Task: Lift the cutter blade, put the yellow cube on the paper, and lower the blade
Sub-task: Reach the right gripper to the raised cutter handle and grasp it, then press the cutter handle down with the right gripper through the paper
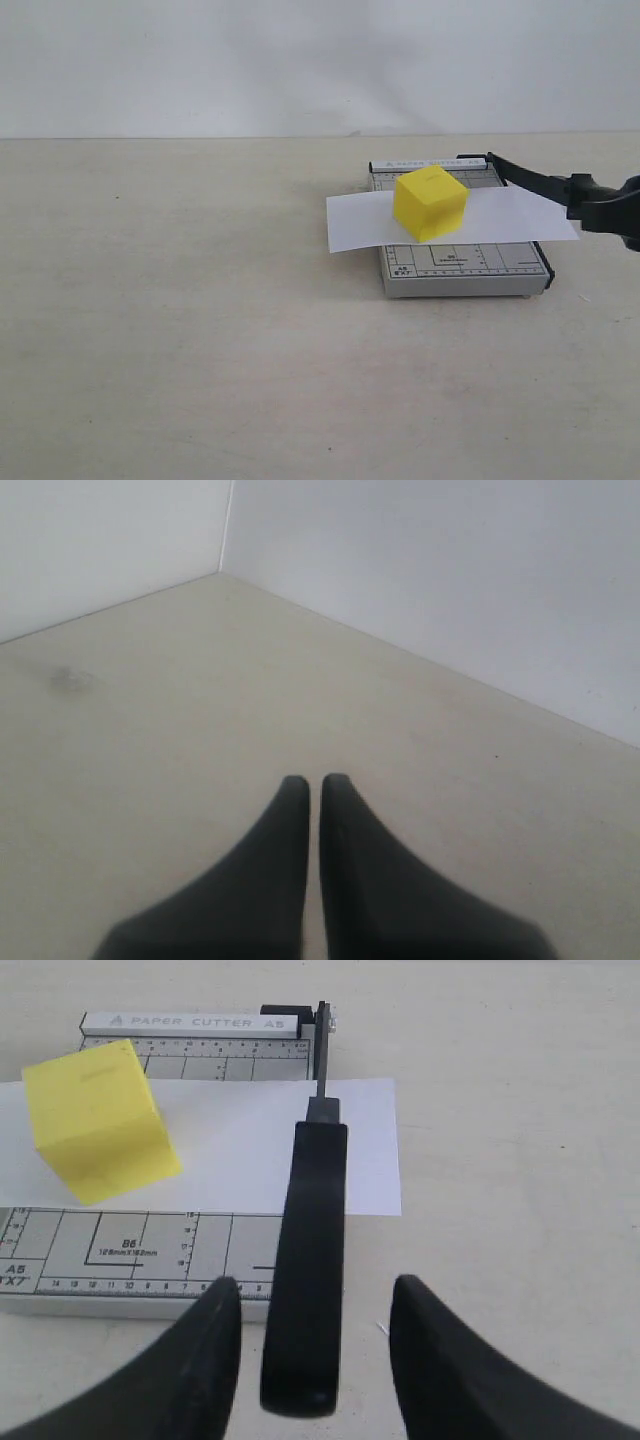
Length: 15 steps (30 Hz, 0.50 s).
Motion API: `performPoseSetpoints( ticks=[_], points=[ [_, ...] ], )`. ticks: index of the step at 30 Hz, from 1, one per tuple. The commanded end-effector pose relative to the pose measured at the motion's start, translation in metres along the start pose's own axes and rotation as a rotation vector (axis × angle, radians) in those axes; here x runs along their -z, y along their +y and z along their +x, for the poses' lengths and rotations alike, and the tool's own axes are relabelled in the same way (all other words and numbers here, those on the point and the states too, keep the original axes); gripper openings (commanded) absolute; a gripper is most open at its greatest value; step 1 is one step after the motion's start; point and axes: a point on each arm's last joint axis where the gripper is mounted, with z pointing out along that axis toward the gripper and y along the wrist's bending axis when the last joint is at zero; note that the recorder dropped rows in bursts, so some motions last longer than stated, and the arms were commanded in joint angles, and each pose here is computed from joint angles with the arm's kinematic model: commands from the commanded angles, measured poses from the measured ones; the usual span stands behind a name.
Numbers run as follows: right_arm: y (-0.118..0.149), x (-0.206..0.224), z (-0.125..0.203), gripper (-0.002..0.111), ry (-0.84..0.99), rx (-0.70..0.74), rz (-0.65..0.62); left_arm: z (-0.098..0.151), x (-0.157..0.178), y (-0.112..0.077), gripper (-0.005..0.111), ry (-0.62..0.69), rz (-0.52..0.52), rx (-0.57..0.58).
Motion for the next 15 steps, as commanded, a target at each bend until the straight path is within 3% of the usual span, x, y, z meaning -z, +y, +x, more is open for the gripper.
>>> performPoseSetpoints(
  ticks=[1, 4, 8, 15],
  points=[
    [-0.0013, -0.0017, -0.0018, 0.045, -0.031, 0.006, 0.013, -0.0003, 0.0000, -0.0002, 0.004, -0.015, 0.005, 0.007],
    [-0.0016, -0.0016, -0.0026, 0.034, -0.040, 0.006, 0.016, -0.0003, 0.0000, -0.0002, 0.004, -0.015, 0.005, 0.007],
    [-0.0016, -0.0016, -0.0026, 0.000, -0.040, 0.006, 0.016, -0.0003, 0.0000, -0.0002, 0.004, -0.015, 0.005, 0.007],
    [-0.0014, -0.0017, -0.0018, 0.000, -0.031, 0.004, 0.014, -0.0003, 0.0000, -0.0002, 0.004, -0.015, 0.005, 0.007]
  ],
)
